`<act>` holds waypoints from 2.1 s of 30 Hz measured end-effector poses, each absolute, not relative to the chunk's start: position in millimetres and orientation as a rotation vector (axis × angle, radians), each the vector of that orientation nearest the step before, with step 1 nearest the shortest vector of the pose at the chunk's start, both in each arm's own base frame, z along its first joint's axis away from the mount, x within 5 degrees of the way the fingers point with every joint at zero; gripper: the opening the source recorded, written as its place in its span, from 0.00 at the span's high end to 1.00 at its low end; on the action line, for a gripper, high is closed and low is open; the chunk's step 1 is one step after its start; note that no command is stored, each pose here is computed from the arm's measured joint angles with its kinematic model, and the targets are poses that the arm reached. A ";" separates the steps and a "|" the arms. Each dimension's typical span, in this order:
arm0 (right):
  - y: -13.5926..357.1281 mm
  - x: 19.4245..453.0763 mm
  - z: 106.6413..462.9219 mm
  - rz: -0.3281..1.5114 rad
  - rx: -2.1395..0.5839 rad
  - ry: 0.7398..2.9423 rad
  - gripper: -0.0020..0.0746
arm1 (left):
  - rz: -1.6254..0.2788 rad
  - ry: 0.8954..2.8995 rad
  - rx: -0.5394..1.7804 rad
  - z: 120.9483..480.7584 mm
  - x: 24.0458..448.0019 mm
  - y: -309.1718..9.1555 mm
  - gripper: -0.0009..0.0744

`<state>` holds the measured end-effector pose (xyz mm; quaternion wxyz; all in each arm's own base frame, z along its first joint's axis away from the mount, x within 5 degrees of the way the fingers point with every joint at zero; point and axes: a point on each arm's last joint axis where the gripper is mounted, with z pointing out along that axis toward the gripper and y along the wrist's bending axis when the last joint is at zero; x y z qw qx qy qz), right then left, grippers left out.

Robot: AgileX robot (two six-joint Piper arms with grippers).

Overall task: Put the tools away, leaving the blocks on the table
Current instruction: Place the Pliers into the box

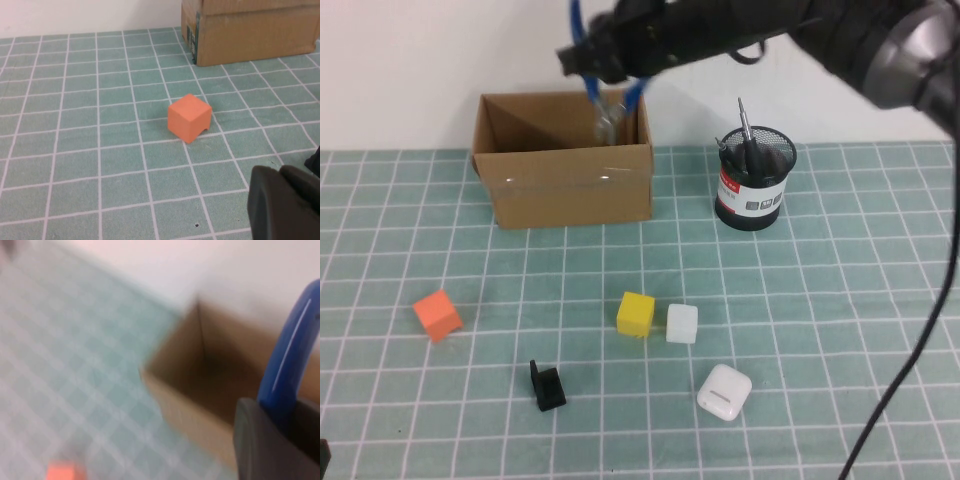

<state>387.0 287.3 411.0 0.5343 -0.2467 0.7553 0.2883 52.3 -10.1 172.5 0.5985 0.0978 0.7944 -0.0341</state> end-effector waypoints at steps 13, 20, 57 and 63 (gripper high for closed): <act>337.8 406.1 372.4 0.709 -0.429 1.572 0.98 | -0.079 1.843 0.227 172.5 52.3 -10.1 0.99; 343.4 420.9 347.6 0.763 -0.290 1.569 0.98 | -0.078 1.843 0.225 172.5 52.3 -10.0 0.99; 349.1 431.6 315.2 0.704 -0.349 1.622 0.51 | -0.078 1.843 0.225 172.5 52.3 -10.0 0.99; 336.1 403.9 358.9 0.603 -0.607 1.685 0.67 | -0.078 1.843 0.225 172.5 52.3 -10.0 0.99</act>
